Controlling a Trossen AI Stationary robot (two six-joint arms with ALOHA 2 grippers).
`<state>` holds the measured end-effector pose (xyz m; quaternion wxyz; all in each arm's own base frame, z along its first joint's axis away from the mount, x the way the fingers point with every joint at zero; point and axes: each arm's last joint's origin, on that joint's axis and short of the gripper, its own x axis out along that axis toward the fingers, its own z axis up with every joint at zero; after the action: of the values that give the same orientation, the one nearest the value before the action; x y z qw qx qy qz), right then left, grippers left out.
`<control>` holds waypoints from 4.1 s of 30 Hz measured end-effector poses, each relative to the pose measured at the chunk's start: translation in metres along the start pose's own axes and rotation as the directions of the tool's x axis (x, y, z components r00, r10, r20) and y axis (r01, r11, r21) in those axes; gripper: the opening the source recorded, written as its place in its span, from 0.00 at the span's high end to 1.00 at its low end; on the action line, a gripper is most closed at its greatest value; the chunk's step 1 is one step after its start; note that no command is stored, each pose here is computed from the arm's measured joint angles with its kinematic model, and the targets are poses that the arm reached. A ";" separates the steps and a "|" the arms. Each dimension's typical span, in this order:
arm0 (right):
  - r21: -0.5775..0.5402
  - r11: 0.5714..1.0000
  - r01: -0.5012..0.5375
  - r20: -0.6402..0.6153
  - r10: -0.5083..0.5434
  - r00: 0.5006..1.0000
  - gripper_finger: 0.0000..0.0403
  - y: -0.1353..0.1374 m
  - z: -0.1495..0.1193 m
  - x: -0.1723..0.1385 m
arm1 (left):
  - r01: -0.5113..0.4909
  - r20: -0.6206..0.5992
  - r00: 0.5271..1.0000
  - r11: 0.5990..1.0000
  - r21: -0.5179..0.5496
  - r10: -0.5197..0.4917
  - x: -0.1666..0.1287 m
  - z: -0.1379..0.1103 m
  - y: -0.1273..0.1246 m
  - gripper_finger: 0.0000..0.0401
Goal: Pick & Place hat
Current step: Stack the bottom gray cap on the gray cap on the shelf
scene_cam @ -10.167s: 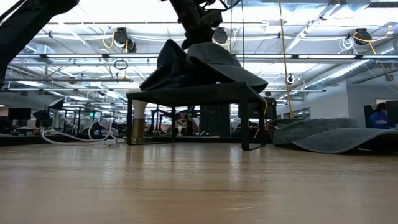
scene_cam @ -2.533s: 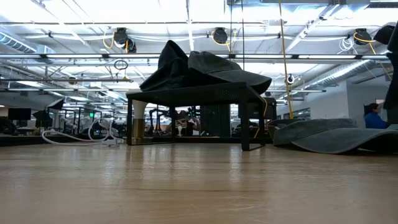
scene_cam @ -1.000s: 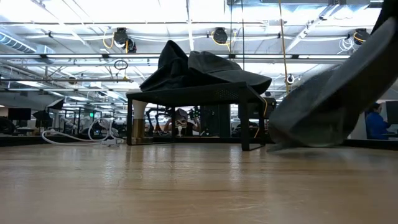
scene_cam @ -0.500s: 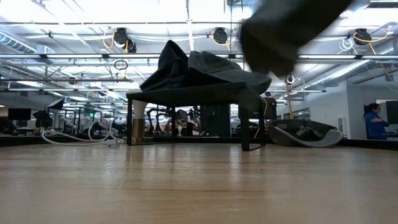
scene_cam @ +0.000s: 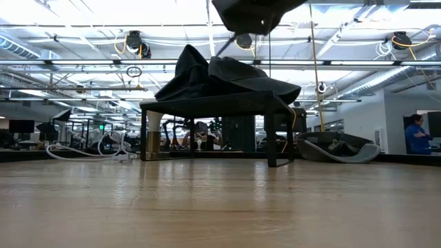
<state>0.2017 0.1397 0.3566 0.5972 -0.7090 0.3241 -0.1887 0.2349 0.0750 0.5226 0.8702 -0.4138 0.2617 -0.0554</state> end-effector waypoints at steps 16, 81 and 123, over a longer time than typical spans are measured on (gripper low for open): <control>0.074 0.997 -0.013 -0.008 0.014 1.000 0.99 -0.023 -0.008 0.021 | -0.033 0.025 0.999 0.995 -0.093 0.035 -0.043 -0.006 0.015 0.39; 0.244 0.795 0.555 0.096 -0.589 0.802 0.99 -0.110 -0.034 0.118 | 0.010 0.223 0.974 0.995 0.104 -0.033 -0.052 0.023 0.017 0.39; 0.247 0.838 0.486 0.145 -0.528 0.837 0.99 -0.104 -0.028 0.120 | 0.391 0.153 0.898 0.908 0.151 -0.412 -0.054 0.035 -0.021 0.85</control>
<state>0.2940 0.0457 0.4487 0.6239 -0.7217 0.0392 -0.2972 0.2087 0.1018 0.5787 0.8827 -0.4108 0.0867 -0.2110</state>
